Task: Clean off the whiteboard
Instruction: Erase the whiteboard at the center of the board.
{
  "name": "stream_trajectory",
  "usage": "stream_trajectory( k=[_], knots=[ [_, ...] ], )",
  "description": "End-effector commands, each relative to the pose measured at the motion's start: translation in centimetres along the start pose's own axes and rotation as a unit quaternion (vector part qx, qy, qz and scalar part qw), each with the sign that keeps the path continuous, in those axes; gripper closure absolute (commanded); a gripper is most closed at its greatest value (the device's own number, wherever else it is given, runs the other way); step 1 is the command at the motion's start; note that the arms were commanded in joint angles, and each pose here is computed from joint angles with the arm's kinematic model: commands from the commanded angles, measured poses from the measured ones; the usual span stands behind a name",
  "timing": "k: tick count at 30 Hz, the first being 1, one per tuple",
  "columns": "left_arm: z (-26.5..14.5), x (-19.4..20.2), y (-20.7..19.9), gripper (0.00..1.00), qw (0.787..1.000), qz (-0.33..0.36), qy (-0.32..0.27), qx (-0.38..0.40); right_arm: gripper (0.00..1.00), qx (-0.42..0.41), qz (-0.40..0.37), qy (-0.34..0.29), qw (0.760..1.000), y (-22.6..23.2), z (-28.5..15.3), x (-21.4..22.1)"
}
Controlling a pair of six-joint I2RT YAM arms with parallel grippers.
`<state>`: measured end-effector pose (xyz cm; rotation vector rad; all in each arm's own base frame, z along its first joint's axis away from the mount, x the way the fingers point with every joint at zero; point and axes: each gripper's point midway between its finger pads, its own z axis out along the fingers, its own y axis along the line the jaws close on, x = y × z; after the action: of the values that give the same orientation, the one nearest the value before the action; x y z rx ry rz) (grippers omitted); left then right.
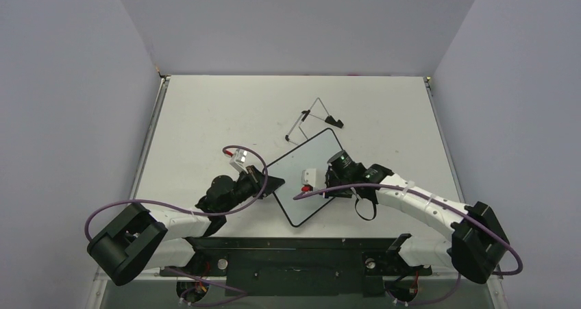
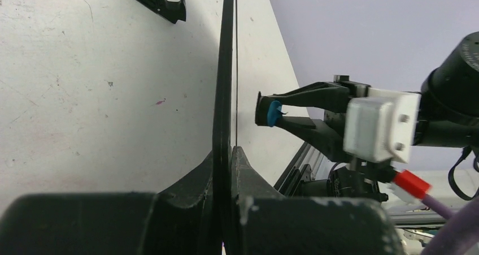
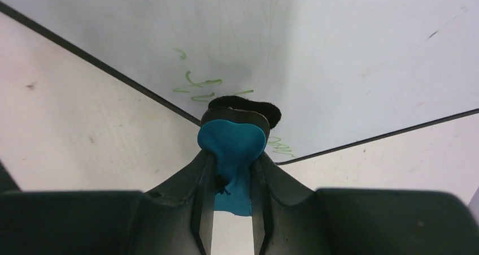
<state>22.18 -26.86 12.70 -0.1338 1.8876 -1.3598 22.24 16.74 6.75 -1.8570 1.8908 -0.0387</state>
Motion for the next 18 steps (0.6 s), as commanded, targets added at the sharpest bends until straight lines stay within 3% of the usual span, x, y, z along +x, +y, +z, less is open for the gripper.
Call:
stream_trajectory(
  k=[1,4,12,18],
  knots=[
    [-0.2,-2.4,-4.2,1.00,0.996,0.003,-0.040,0.076,1.00,-0.047,-0.044,-0.086,0.994,1.5,-1.7,-2.9],
    [-0.1,-2.5,-4.5,1.00,0.996,0.002,-0.040,0.079,1.00,-0.070,-0.086,-0.076,0.991,3.4,-0.8,-3.3],
    [0.2,-2.6,-4.8,1.00,0.996,-0.003,-0.040,0.085,1.00,-0.029,-0.118,-0.011,0.993,3.4,1.3,-5.2],
    [0.1,-2.6,-4.8,1.00,0.996,0.001,-0.040,0.085,1.00,0.060,-0.026,0.033,0.997,-1.3,1.2,-2.3]
  ],
)
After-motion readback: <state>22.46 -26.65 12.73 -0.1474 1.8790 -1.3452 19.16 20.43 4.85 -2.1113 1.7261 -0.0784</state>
